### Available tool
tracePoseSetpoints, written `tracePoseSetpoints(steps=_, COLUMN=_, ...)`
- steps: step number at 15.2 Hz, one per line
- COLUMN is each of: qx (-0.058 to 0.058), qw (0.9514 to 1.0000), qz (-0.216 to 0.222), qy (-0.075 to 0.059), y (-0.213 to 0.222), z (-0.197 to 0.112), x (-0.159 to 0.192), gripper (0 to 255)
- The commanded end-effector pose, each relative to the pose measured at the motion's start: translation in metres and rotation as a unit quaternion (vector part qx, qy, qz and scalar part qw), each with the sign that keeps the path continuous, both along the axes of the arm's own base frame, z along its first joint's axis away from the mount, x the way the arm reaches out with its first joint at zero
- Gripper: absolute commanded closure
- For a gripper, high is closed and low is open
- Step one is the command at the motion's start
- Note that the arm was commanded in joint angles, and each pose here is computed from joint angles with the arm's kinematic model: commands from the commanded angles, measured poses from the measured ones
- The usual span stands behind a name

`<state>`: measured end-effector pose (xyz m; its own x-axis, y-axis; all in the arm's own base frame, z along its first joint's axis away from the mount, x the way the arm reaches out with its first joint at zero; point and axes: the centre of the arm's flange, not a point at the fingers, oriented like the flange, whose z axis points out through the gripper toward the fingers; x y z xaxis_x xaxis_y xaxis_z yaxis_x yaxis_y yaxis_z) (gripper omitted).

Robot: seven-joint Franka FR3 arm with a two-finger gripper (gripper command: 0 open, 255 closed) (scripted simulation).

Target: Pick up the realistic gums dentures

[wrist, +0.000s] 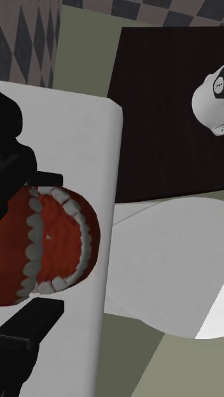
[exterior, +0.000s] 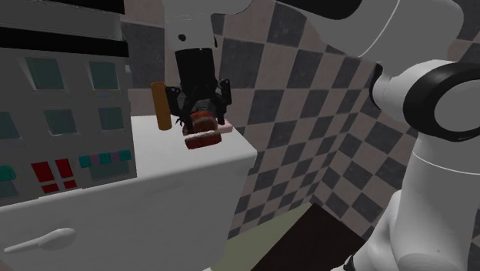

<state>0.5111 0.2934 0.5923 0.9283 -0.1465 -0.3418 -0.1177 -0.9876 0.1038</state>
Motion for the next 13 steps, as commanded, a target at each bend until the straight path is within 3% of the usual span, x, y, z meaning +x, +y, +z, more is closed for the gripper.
tracePoseSetpoints(steps=1, qx=0.000, qw=1.0000, qz=0.000, qy=0.000, y=0.000, z=0.010, x=0.000, gripper=255)
tracePoseSetpoints(steps=13, qx=0.000, qw=1.0000, qz=0.000, qy=0.000, y=-0.001, z=0.064, x=0.000, gripper=255)
